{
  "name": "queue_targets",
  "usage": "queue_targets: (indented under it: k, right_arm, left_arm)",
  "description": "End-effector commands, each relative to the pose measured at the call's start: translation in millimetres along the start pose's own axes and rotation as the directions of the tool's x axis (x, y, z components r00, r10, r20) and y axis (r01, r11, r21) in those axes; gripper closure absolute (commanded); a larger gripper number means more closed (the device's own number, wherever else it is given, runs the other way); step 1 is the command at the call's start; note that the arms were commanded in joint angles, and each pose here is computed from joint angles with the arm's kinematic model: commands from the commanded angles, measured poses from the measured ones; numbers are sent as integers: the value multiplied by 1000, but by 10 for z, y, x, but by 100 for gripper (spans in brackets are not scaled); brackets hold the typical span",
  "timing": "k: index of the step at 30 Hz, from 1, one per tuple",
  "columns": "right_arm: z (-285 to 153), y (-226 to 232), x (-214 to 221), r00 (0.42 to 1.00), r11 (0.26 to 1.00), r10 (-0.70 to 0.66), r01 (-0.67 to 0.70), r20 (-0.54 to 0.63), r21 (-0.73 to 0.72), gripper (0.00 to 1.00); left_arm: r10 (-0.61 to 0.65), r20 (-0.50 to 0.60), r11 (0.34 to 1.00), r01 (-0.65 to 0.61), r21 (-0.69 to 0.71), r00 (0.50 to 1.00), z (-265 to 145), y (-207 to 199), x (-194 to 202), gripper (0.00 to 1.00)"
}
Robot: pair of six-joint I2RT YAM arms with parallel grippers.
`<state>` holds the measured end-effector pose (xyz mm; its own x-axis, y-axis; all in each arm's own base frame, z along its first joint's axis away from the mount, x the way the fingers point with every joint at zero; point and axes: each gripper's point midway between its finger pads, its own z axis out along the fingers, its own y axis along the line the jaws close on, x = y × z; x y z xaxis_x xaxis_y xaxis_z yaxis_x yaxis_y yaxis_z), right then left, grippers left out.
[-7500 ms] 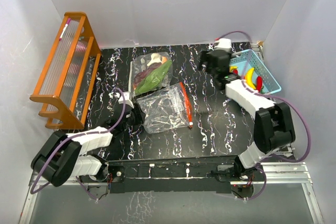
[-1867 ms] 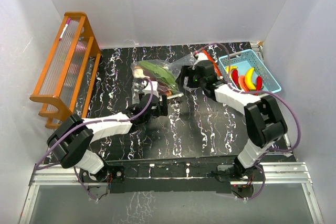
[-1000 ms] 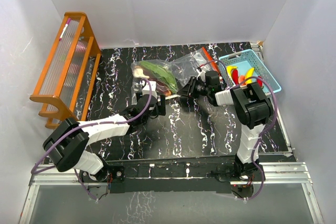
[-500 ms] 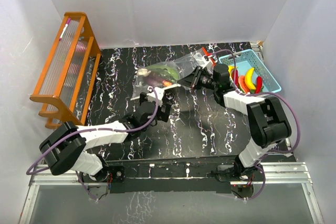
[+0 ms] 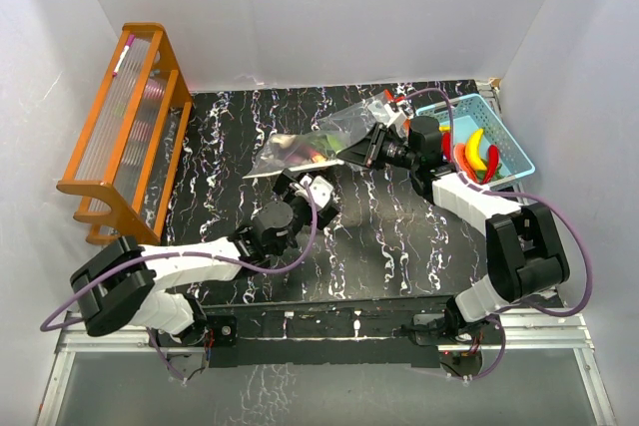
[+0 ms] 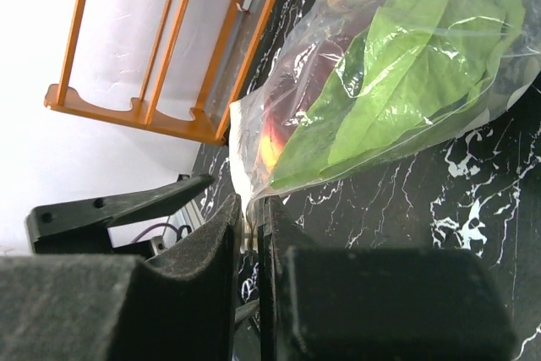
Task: Open the zip-top bag and remove the fake food
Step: Pick up the zipper food storage bag at the center of the board.
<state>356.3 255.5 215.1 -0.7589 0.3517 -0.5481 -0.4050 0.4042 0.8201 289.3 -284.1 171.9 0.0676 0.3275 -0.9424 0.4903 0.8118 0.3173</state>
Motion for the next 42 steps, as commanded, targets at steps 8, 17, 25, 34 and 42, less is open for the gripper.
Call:
queue_targets:
  k: [8, 17, 25, 34, 42]
  right_arm:
    - [-179, 549, -132, 996, 988, -93, 94, 13, -119, 92]
    - [-354, 800, -111, 994, 983, -108, 109, 13, -150, 92]
    - [-411, 871, -76, 994, 980, -112, 111, 2, -165, 92]
    - [-401, 886, -135, 993, 981, -120, 119, 5, -151, 89]
    - [-471, 929, -248, 958, 952, -275, 283, 79, -121, 44]
  left_arm:
    - [310, 37, 943, -312, 118, 950, 58, 5, -347, 3]
    - [254, 5, 964, -253, 77, 967, 186, 232, -283, 59]
    - [164, 49, 984, -166, 60, 985, 273, 385, -434, 100]
    - [-2, 102, 987, -15, 159, 995, 253, 444, -638, 100]
    - [-173, 75, 956, 149, 252, 982, 330, 522, -785, 100]
